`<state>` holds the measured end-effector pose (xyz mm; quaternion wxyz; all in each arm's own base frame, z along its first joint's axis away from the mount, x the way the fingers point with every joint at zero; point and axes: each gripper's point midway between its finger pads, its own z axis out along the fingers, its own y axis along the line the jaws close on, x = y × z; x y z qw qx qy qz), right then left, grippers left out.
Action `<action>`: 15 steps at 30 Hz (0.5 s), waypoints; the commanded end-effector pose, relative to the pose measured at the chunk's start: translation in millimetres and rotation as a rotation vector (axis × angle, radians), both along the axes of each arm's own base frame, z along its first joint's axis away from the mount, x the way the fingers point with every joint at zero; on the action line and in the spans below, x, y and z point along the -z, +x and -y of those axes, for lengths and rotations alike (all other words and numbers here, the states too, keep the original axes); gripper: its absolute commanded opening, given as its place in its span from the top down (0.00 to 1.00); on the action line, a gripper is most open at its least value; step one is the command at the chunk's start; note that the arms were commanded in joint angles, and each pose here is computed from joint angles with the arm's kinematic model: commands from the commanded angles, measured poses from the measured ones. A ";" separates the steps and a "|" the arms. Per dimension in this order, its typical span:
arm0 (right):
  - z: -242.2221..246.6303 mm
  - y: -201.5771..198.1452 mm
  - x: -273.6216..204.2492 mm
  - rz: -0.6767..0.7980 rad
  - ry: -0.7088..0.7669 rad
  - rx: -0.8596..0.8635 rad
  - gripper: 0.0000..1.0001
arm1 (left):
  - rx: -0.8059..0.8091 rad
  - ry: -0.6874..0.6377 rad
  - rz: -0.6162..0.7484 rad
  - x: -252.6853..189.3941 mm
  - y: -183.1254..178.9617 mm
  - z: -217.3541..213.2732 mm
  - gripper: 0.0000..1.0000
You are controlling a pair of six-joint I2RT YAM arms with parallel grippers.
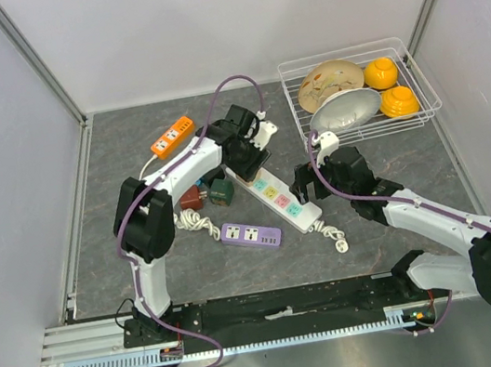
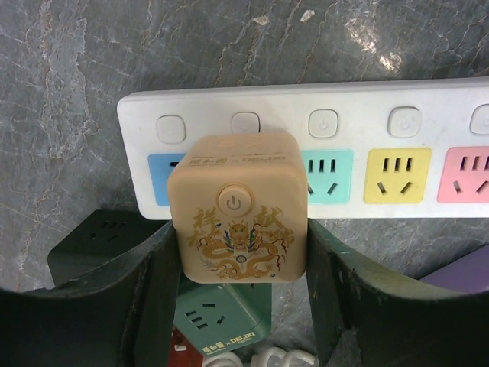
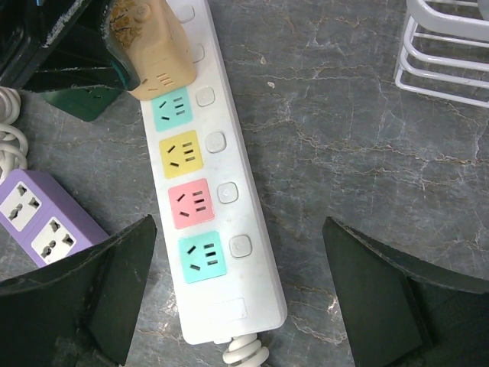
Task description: Insert the plug
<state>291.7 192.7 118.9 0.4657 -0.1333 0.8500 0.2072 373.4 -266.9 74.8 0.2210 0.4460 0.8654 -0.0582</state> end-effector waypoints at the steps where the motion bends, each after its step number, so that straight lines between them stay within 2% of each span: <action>1: -5.2 4.2 -8.2 0.038 0.021 -0.017 0.02 | -0.085 0.199 -0.213 82.0 -40.0 -44.4 0.98; 3: -6.0 4.0 -9.0 0.038 0.024 -0.021 0.02 | -0.092 0.199 -0.204 79.7 -39.5 -45.4 0.98; 6: -6.5 3.7 -9.4 0.036 0.024 -0.024 0.02 | -0.097 0.166 -0.171 66.6 -32.9 -39.4 0.57; 7: -6.1 3.6 -9.5 0.033 0.023 -0.024 0.02 | -0.098 0.136 -0.133 52.8 -25.7 -34.3 0.38; 10: -7.3 3.2 -10.8 0.023 0.016 -0.031 0.02 | -0.106 0.050 -0.033 13.6 -9.6 -22.1 0.25; 12: -8.3 2.4 -13.2 0.019 0.019 -0.037 0.02 | -0.122 0.008 0.021 -9.0 -1.0 -16.9 0.21; 13: -9.2 1.5 -15.3 0.016 0.022 -0.042 0.02 | -0.130 -0.021 0.054 -25.0 4.5 -13.0 0.12; 15: -9.9 0.3 -19.5 0.017 0.031 -0.045 0.02 | -0.166 -0.075 0.124 -56.7 11.7 -10.6 0.09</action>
